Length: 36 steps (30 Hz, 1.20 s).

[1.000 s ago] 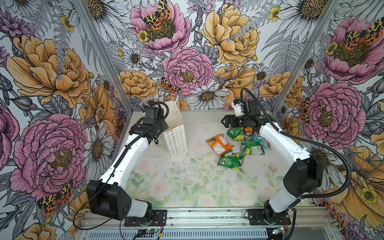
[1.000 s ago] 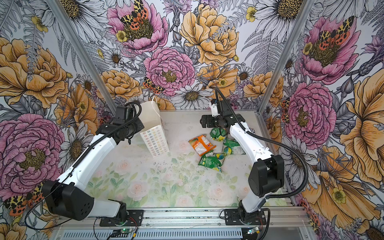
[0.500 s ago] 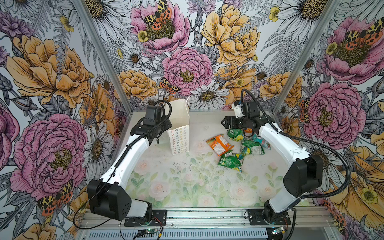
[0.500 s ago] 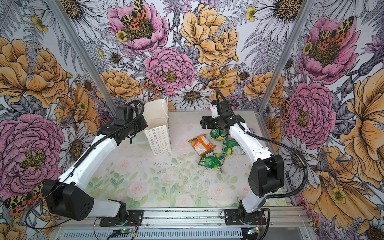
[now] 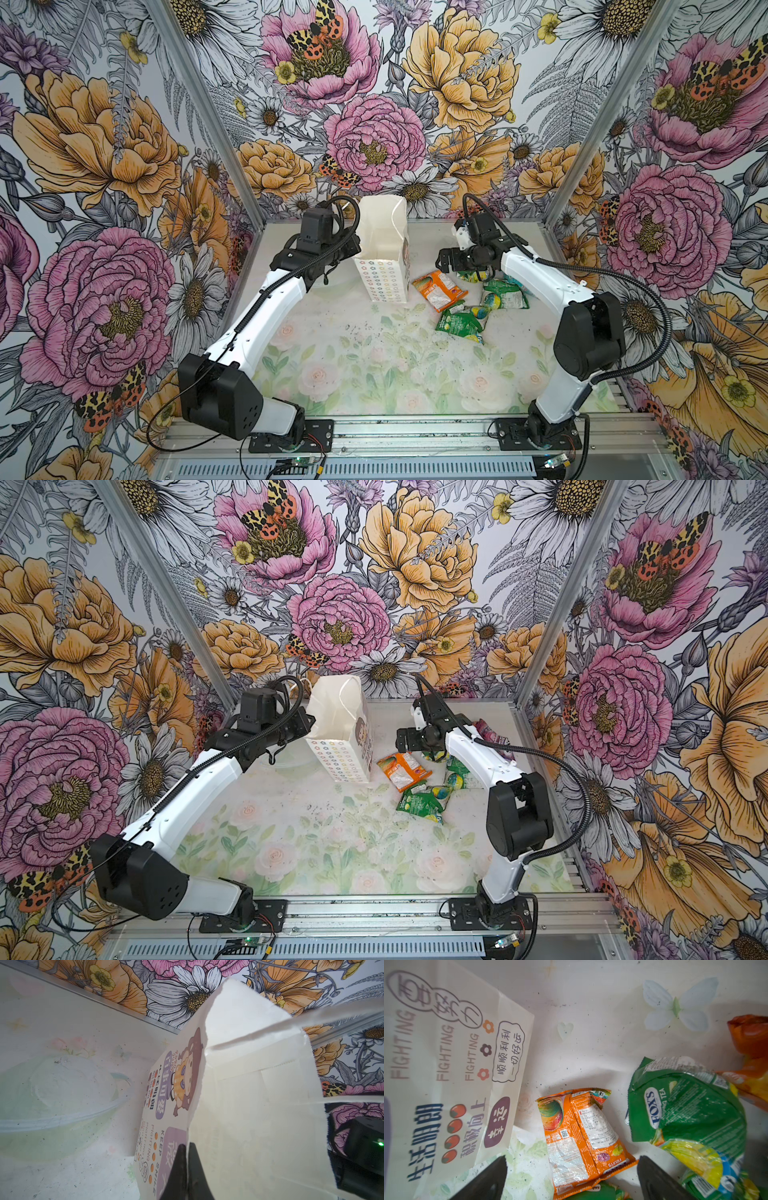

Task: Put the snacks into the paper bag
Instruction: 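Lower the right gripper onto the orange fruit-candy packet and grasp it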

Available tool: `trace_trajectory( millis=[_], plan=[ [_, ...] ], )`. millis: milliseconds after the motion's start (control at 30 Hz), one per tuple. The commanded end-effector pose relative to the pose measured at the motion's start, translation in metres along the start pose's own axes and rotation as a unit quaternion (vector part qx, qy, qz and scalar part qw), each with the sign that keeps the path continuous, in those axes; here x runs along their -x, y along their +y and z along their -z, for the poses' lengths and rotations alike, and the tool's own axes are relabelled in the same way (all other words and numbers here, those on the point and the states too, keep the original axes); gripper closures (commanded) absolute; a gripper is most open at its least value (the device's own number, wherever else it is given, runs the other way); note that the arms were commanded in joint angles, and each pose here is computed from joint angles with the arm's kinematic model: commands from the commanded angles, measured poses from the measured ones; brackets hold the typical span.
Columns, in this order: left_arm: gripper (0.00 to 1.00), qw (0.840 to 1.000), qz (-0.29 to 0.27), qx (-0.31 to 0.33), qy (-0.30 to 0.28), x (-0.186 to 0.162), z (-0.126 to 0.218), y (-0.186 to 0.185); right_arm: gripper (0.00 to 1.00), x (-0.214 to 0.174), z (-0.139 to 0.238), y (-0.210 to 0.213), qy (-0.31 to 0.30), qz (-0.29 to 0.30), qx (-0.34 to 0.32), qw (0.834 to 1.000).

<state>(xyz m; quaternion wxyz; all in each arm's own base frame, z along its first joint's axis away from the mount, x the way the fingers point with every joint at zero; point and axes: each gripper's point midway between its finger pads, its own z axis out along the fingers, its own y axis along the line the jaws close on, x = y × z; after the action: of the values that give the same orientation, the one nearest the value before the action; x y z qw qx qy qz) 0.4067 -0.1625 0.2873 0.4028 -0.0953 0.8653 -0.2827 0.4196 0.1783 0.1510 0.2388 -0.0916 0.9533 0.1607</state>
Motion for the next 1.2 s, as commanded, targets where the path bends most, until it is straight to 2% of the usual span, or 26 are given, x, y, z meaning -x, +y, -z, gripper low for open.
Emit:
trace_trajectory(
  millis=[0, 433, 700, 900, 1067, 1167],
  plan=[
    [1.00, 0.999, -0.008, -0.038, 0.004, 0.004, -0.005, -0.018, 0.00, -0.015, -0.017, -0.005, 0.034, 0.015, -0.015, 0.999],
    [1.00, 1.000, 0.009, -0.016, 0.013, -0.003, -0.004, -0.010, 0.00, -0.043, -0.070, -0.015, 0.113, 0.057, -0.028, 0.992],
    [1.00, 1.000, 0.013, -0.008, 0.018, -0.007, -0.005, -0.003, 0.00, -0.061, -0.087, -0.018, 0.161, 0.112, -0.028, 0.980],
    [1.00, 1.000, 0.019, -0.004, 0.022, -0.009, -0.007, 0.002, 0.00, -0.076, -0.095, -0.018, 0.188, 0.131, -0.030, 0.973],
    [1.00, 1.000, 0.022, -0.001, 0.021, -0.011, -0.005, 0.004, 0.07, -0.085, -0.101, -0.017, 0.200, 0.134, -0.033, 0.970],
    [1.00, 1.000, 0.025, 0.002, 0.019, -0.011, -0.003, 0.007, 0.17, -0.088, -0.100, -0.016, 0.203, 0.132, -0.035, 0.970]
  ],
)
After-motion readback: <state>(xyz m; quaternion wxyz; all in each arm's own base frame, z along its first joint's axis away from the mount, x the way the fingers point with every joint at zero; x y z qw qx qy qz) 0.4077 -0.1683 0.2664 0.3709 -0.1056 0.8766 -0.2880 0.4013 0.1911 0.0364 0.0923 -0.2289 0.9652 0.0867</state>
